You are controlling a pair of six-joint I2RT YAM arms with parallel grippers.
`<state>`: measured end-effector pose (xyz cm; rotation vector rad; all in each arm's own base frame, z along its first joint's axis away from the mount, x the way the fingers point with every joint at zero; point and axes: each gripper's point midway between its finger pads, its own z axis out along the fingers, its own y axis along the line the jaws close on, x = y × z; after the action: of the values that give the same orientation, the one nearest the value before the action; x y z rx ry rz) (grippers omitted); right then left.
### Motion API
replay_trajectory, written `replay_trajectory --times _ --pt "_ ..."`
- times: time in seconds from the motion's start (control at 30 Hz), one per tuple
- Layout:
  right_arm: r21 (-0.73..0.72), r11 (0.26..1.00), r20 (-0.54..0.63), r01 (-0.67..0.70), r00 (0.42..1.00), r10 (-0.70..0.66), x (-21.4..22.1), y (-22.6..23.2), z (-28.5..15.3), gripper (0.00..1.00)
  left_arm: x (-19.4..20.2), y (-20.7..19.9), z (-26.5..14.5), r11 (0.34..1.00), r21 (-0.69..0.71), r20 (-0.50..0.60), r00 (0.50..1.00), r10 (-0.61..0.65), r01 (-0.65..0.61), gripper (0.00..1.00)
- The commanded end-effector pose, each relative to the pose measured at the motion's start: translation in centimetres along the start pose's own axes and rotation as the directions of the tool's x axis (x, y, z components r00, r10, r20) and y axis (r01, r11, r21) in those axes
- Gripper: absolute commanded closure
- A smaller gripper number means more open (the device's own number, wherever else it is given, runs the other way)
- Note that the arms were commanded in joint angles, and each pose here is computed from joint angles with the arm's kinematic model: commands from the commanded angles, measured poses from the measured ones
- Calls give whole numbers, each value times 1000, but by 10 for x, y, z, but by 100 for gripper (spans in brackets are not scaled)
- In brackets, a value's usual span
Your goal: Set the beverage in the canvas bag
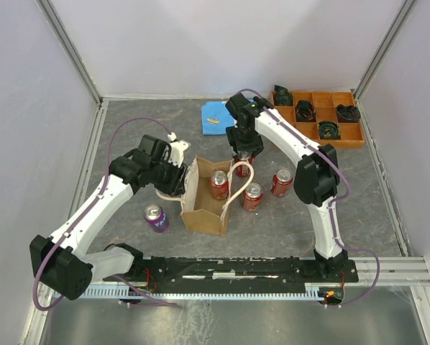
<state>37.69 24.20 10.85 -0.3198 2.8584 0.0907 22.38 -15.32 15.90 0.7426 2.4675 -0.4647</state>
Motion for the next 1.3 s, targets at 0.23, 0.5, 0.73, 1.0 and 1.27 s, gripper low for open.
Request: replay_trajectory --times 0.23,0.5,0.73,1.0,1.27 --pt "2 1000 236 -18 972 17 -53 -1 -82 100 -5 3 0 997 14 31 997 -76 76 53" --pt "-132 991 400 -5 915 57 -80 16 -144 100 -5 6 0 996 6 33 995 -90 90 53" --pt "-356 932 563 58 810 165 -93 46 -230 100 -5 8 2 994 4 29 993 -112 112 53" --pt "-463 876 536 136 830 155 -59 76 -266 100 -5 10 3 991 0 27 991 -131 131 53" --pt "-470 856 457 214 889 29 -12 123 -239 100 -15 9 -5 989 12 67 987 -147 146 54"
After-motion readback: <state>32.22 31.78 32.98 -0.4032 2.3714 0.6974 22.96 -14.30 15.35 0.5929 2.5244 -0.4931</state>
